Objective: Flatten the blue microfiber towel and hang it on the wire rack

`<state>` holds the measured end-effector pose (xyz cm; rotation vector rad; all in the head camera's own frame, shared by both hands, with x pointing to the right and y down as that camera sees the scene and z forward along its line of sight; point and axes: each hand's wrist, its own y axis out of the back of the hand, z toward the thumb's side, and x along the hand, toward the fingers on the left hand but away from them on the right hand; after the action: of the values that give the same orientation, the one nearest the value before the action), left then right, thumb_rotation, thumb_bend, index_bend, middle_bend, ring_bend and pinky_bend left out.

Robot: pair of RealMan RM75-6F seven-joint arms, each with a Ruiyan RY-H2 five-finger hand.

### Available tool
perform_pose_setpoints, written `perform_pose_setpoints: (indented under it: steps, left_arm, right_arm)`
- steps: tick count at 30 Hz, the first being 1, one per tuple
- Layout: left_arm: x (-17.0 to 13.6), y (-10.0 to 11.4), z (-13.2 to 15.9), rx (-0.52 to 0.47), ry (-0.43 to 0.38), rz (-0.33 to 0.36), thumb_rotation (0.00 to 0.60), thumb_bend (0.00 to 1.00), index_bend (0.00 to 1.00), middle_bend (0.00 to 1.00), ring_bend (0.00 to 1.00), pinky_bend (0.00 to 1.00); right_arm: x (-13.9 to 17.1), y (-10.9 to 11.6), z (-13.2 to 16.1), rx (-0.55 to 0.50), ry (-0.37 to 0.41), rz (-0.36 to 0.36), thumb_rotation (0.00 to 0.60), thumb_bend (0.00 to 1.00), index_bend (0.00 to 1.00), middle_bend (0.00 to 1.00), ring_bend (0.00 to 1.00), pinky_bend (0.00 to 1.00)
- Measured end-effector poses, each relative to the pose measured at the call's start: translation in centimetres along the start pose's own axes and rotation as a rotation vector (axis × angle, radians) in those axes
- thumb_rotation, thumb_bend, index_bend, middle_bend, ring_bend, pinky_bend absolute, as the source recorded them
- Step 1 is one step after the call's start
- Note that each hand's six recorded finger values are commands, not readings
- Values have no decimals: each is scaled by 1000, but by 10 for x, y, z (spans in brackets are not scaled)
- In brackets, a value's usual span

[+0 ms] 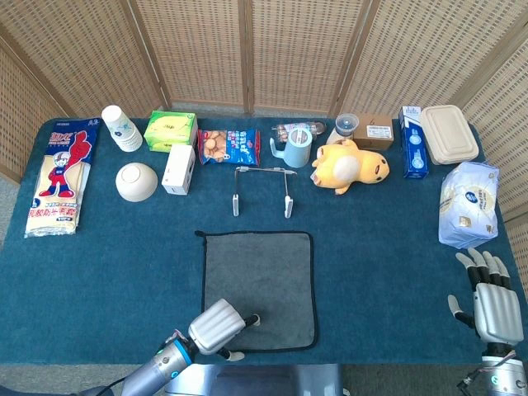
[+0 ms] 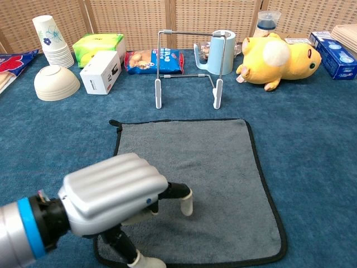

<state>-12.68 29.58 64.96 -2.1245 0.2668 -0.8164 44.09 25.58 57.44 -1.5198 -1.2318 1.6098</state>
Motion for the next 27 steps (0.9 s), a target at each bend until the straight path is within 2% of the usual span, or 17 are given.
perform_pose_setpoints:
  steps: [12,27]
  left_arm:
    - [12,-15,10,36,-16,-4,442,153,351,1000,1000,1000]
    - [25,-21,18,85,-35,23,440,145,351,1000,1000,1000]
  right_arm:
    - [-2,2,-2,-3,1,-2,600,307,168,108,0,0]
    - [-1,5,-11,-9,-19,-8,600,307,167,108,0,0]
